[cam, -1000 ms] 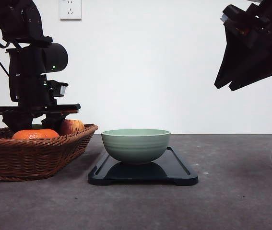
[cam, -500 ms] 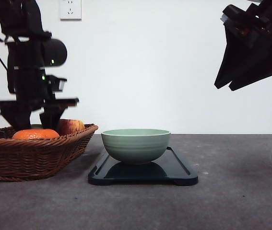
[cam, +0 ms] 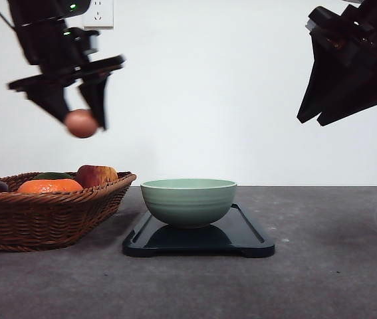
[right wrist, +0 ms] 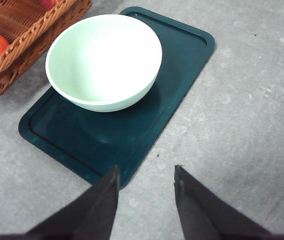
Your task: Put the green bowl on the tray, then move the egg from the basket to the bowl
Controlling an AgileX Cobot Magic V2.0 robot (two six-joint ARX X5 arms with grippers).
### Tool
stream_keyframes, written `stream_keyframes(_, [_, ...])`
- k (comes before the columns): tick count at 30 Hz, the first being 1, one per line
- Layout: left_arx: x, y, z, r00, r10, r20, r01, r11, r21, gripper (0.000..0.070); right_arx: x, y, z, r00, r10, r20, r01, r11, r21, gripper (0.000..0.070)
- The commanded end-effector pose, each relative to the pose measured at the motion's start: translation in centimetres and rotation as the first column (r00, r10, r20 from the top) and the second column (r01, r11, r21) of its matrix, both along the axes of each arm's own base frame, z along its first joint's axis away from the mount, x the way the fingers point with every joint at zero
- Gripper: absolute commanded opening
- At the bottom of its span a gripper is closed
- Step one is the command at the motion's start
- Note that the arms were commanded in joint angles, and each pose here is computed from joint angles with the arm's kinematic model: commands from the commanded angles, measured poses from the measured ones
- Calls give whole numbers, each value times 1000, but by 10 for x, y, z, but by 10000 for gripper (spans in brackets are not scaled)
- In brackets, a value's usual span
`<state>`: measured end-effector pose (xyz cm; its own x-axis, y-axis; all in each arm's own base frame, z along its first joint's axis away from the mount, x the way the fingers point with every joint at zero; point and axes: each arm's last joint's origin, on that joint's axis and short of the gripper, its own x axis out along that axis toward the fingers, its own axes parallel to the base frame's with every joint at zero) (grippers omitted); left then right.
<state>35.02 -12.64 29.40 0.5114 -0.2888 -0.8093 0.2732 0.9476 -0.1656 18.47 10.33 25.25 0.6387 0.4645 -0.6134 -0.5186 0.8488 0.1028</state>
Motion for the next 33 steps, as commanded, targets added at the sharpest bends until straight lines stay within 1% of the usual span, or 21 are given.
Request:
stream_keyframes(1, [1, -11, 5, 1000, -13, 20, 14, 999, -50, 211, 1, 2, 1, 1000, 9, 12, -9, 1000, -2, 214])
stream_keyframes(5, [-3, -36, 6, 994, -78, 72, 83, 994, -72, 211, 1, 2, 1, 1000, 10, 12, -9, 1000, -2, 214])
stream_keyframes(10, [-10, -65, 9, 979, -146, 141, 159, 983, -90, 211, 1, 2, 1, 1000, 10, 12, -10, 1000, -2, 215])
stream_keyframes(13, [-12, -80, 8, 968, -172, 181, 189, 978, -85, 211, 1, 2, 1, 1000, 10, 12, -10, 1000, -2, 214])
stream_keyframes(16, [-13, -94, 1, 962, -187, 200, 204, 976, -72, 211, 1, 2, 1, 1000, 10, 12, -10, 1000, -2, 215])
stream_keyframes(19, [-11, -106, -11, 960, -205, 188, 220, 974, -59, 211, 1, 2, 1, 1000, 10, 12, -10, 1000, -2, 214])
stream_keyframes(27, [-4, -129, -56, 965, -240, 106, 242, 970, -13, 211, 1, 2, 1, 1000, 10, 12, -10, 1000, -2, 215])
stream_keyframes(33, [-1, -138, -82, 962, -266, 66, 263, 964, 47, 212, 1, 2, 1, 1000, 10, 12, -10, 1000, -2, 214])
